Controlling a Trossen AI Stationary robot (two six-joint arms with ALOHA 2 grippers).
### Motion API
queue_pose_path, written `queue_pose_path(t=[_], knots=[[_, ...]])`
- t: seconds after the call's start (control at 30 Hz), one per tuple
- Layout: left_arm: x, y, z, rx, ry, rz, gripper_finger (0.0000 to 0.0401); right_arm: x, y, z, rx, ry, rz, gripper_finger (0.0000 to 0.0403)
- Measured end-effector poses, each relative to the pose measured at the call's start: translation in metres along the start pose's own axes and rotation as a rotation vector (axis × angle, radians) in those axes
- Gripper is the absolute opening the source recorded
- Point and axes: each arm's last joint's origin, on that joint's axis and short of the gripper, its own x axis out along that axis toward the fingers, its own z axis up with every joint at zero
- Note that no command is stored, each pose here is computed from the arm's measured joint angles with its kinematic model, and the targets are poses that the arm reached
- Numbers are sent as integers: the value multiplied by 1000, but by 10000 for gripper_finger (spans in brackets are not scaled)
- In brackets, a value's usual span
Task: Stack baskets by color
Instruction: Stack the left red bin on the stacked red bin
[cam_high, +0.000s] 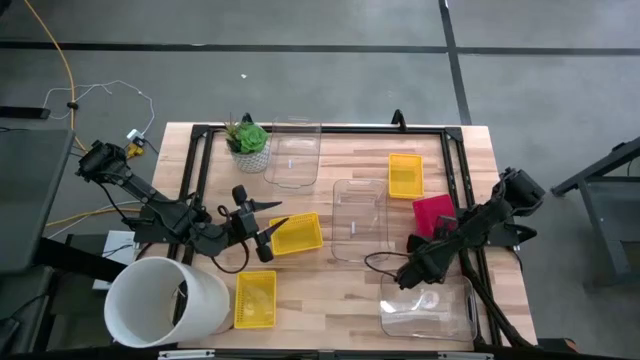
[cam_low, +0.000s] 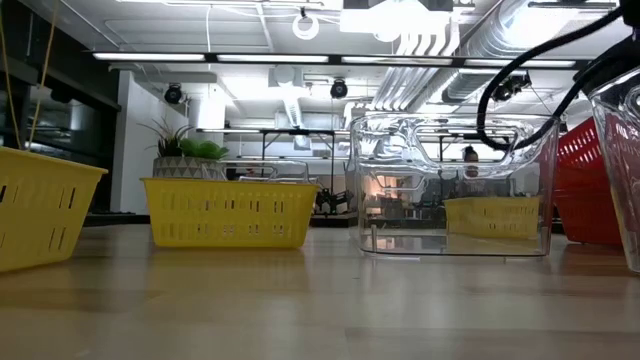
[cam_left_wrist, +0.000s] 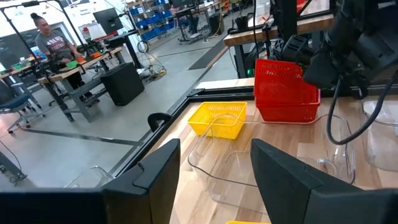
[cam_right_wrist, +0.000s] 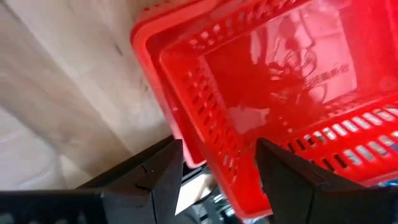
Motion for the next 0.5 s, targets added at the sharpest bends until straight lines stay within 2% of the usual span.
queue_pose_path(t=[0.33, 0.5], knots=[[0, 0, 0, 0, 0, 0, 184, 4, 5, 4, -24, 12, -41, 182], [0, 0, 0, 0, 0, -1, 184, 4, 5, 4, -21, 15, -39, 134]])
